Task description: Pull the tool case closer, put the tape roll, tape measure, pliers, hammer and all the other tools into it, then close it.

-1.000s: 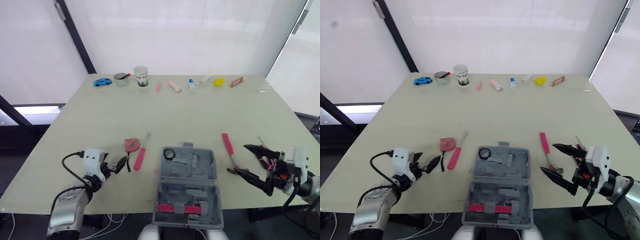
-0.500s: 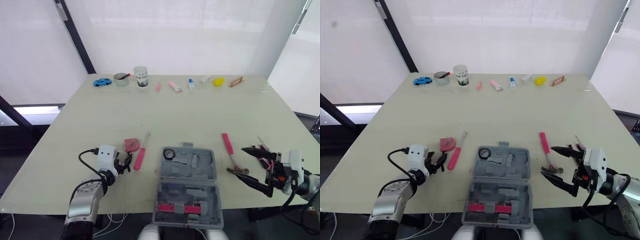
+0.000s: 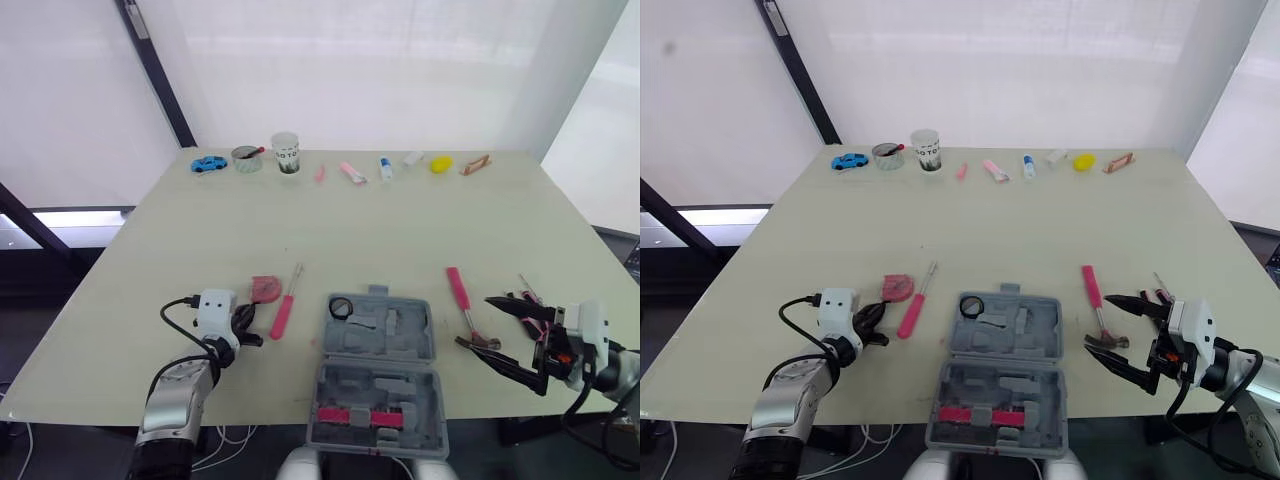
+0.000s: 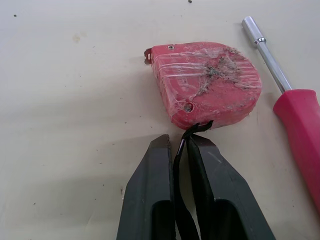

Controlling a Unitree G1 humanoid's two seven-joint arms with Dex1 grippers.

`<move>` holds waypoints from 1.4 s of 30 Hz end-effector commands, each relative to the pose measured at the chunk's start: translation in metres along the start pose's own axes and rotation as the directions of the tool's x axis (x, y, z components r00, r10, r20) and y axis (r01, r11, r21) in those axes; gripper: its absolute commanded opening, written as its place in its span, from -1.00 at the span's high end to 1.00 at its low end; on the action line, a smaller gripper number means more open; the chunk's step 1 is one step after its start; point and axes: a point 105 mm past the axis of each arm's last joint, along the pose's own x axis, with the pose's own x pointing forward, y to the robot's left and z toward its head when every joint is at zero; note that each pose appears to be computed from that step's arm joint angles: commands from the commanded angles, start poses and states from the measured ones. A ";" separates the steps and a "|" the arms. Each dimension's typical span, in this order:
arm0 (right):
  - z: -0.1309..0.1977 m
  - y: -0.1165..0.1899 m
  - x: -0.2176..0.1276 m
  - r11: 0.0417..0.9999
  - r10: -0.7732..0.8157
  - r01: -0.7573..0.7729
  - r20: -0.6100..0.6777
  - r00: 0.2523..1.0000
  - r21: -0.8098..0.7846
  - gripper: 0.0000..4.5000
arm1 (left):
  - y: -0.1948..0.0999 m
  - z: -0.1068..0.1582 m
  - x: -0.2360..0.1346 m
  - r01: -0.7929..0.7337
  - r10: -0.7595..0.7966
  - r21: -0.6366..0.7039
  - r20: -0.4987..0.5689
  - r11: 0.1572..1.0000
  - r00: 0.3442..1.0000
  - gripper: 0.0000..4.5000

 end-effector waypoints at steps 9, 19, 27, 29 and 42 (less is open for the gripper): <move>0.009 0.000 0.004 1.000 0.010 -0.009 0.042 0.999 -0.030 -1.00 | -0.003 -0.006 -0.009 0.047 -0.047 0.010 -0.017 0.999 0.999 0.99; 0.015 0.018 0.008 0.991 0.125 -0.128 0.081 0.989 0.039 -1.00 | -0.010 -0.022 -0.063 0.288 -0.269 0.091 -0.182 0.953 0.946 0.99; 0.009 0.043 0.015 0.950 0.293 -0.297 0.057 0.955 0.096 -1.00 | -0.027 -0.032 -0.102 0.492 -0.441 0.088 -0.330 0.866 0.835 0.99; 0.007 0.044 0.015 0.944 0.312 -0.315 0.047 0.949 0.097 -1.00 | -0.026 -0.034 -0.109 0.508 -0.453 0.080 -0.352 0.857 0.819 0.99; 0.004 0.035 0.017 0.950 0.305 -0.307 0.033 0.952 0.062 -1.00 | -0.032 -0.043 -0.132 0.589 -0.522 0.026 -0.431 0.808 0.736 0.99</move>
